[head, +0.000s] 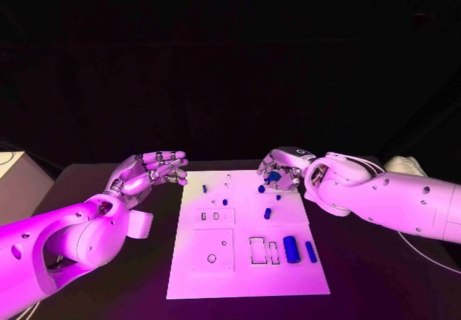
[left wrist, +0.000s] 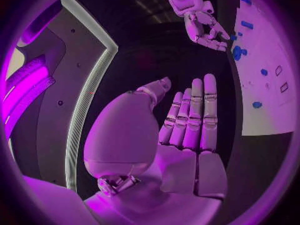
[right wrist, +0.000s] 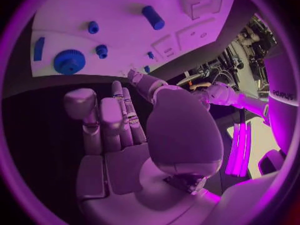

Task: Assemble the parts on the task board

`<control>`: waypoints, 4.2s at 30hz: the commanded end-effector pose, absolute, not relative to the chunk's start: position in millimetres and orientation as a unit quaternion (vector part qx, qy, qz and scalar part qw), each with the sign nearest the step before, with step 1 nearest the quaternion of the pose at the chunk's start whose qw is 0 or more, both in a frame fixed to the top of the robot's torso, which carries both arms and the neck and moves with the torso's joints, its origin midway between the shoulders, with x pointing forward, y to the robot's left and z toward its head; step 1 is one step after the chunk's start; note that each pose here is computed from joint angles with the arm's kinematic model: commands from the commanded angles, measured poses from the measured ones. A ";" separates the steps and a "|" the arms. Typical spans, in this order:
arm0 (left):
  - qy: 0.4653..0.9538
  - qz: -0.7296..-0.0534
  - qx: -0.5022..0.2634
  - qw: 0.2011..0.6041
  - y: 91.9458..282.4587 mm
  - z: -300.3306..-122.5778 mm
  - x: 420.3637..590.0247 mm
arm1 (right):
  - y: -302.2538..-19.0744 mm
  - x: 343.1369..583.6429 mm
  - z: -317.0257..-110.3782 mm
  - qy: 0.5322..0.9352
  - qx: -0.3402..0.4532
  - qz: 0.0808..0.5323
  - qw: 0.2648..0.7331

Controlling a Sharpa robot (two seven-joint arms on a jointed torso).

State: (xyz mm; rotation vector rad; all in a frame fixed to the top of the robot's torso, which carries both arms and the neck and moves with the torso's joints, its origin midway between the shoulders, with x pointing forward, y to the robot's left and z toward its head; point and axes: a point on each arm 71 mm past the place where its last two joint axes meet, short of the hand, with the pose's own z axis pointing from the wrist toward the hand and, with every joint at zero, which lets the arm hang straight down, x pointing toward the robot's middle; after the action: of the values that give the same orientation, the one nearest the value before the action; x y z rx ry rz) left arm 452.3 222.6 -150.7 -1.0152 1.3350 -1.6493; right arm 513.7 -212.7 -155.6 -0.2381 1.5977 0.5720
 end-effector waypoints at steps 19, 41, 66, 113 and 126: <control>0.522 -0.669 -0.378 0.370 219.9 -136.3 448.0 | -211.1 525.0 -163.9 0.722 -0.149 0.157 0.657; 0.527 -0.666 -0.379 0.367 221.6 -134.8 449.4 | -208.6 529.2 -170.0 0.730 -0.152 0.141 0.652; 0.530 -0.664 -0.381 0.366 222.7 -135.3 449.5 | -207.5 527.9 -166.1 0.708 -0.144 0.151 0.675; 0.534 -0.669 -0.374 0.356 216.9 -133.5 448.0 | -144.7 555.8 -150.7 0.646 -0.119 0.186 0.731; 0.535 -0.671 -0.371 0.355 215.6 -131.8 448.5 | -141.4 559.6 -155.4 0.651 -0.120 0.186 0.726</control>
State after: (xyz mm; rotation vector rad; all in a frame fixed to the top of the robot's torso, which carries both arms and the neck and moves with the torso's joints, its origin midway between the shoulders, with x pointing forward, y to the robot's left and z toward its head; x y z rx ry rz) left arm 449.3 218.7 -134.0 -0.9803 1.3751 -1.7073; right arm 559.4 -142.2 -154.0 -0.2501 1.4254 0.4035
